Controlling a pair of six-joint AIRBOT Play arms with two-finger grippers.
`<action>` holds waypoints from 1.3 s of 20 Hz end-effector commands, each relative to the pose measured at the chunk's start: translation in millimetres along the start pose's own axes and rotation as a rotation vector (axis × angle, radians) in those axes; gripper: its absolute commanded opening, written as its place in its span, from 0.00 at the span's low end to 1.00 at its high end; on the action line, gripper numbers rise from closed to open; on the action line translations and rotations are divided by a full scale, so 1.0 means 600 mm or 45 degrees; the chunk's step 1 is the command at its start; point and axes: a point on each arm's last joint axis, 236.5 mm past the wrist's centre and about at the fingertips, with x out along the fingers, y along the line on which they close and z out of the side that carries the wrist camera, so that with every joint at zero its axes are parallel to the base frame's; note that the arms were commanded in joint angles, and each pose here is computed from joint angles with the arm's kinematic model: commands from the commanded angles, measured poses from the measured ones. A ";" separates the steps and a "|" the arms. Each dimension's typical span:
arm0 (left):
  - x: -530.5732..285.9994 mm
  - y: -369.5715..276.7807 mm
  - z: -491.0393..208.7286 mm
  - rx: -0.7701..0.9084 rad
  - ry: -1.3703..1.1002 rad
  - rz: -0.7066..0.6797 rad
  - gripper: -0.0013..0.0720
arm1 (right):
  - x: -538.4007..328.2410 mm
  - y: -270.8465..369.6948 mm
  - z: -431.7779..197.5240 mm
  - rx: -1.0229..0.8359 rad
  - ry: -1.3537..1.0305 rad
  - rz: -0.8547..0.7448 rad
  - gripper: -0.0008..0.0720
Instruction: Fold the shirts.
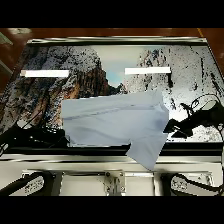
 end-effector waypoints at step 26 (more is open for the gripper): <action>-0.222 -0.155 0.270 0.415 -0.692 -0.018 0.07 | -0.197 0.272 0.306 -0.237 -1.007 0.449 0.08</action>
